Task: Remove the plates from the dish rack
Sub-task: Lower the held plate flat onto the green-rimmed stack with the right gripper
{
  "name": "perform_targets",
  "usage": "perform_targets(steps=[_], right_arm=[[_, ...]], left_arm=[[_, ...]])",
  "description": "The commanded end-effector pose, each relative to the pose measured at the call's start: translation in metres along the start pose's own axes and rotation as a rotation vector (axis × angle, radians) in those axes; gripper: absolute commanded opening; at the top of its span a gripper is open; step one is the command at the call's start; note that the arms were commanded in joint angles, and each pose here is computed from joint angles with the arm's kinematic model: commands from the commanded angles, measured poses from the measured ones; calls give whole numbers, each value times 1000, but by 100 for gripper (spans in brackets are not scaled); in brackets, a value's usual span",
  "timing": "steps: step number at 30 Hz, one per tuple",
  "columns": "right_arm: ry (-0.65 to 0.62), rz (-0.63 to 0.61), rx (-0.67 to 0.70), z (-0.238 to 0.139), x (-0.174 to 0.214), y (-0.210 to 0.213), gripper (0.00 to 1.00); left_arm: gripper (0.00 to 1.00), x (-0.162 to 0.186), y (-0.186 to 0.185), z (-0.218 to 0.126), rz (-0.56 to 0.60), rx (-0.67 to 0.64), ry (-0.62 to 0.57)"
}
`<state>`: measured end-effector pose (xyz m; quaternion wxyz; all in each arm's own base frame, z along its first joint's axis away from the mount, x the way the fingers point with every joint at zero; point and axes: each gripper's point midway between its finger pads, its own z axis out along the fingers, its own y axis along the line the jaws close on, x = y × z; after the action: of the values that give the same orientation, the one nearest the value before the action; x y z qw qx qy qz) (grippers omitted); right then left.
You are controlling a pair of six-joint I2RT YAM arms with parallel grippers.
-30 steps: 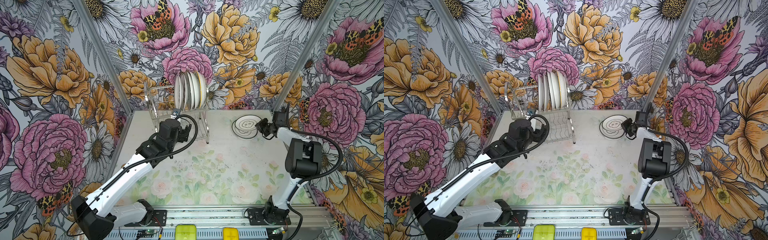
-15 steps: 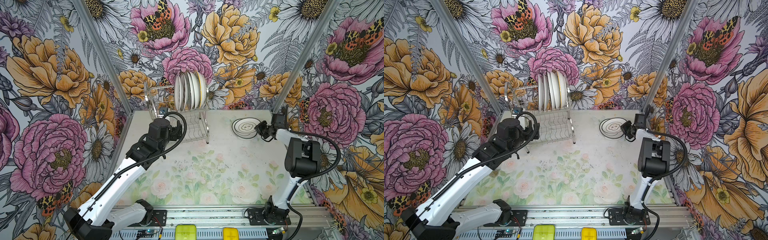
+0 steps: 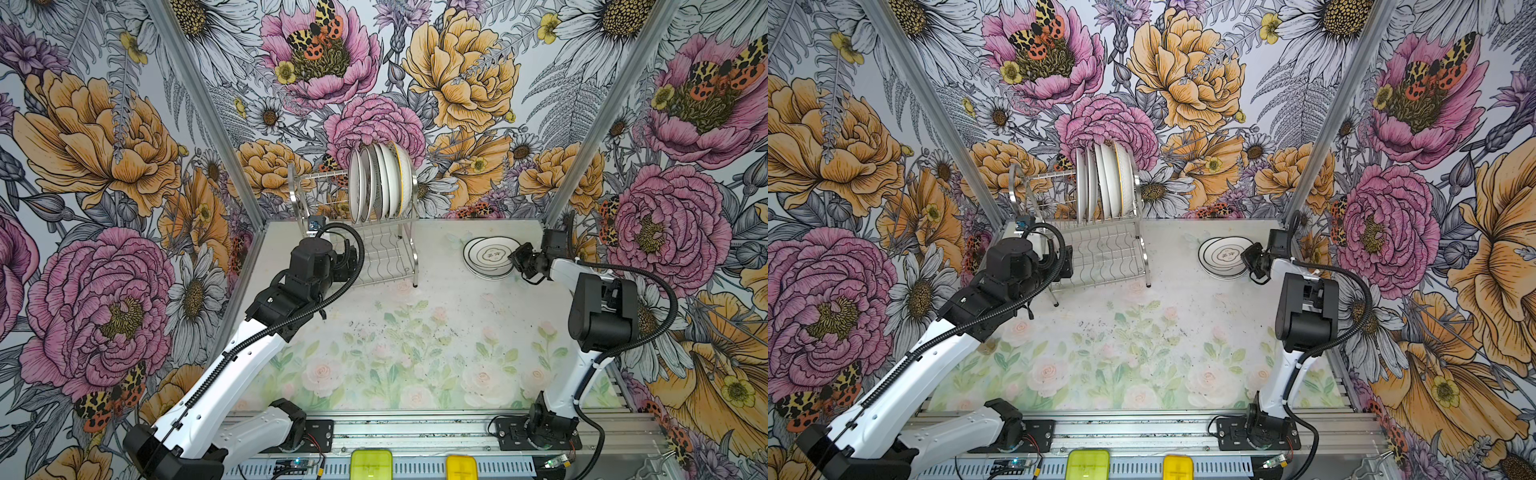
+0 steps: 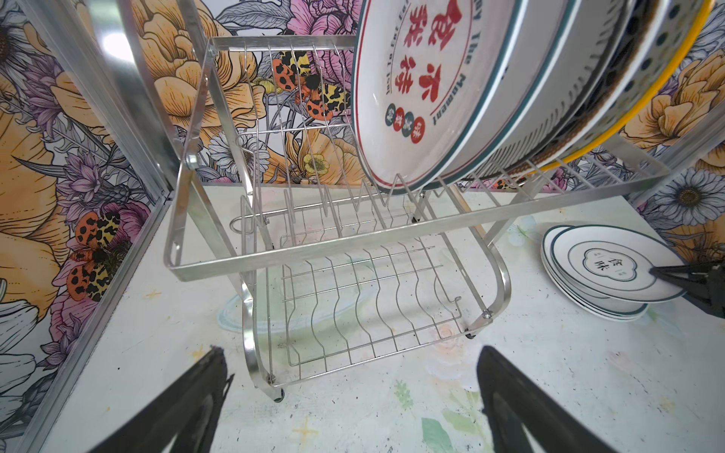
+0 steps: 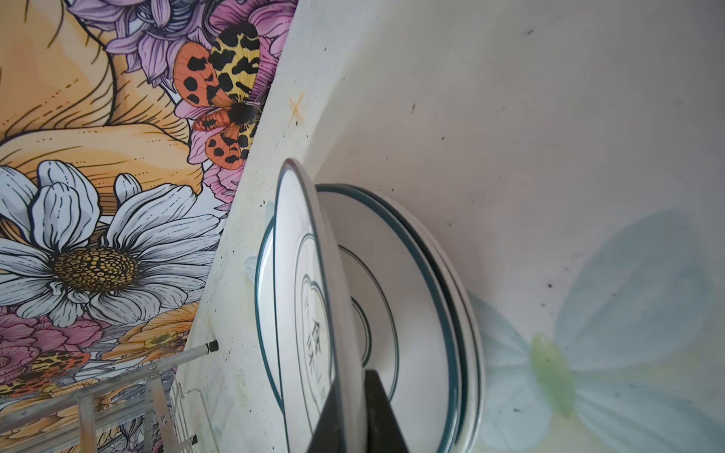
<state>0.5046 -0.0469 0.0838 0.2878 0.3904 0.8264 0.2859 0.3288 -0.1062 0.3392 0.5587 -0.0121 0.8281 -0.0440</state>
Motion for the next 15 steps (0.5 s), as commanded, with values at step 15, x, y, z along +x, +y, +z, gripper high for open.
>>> perform_targets(steps=[15], right_arm=[[6, -59, 146, -5, 13, -24, 40]], left_arm=[[99, 2, 0, 0, -21, 16, 11]])
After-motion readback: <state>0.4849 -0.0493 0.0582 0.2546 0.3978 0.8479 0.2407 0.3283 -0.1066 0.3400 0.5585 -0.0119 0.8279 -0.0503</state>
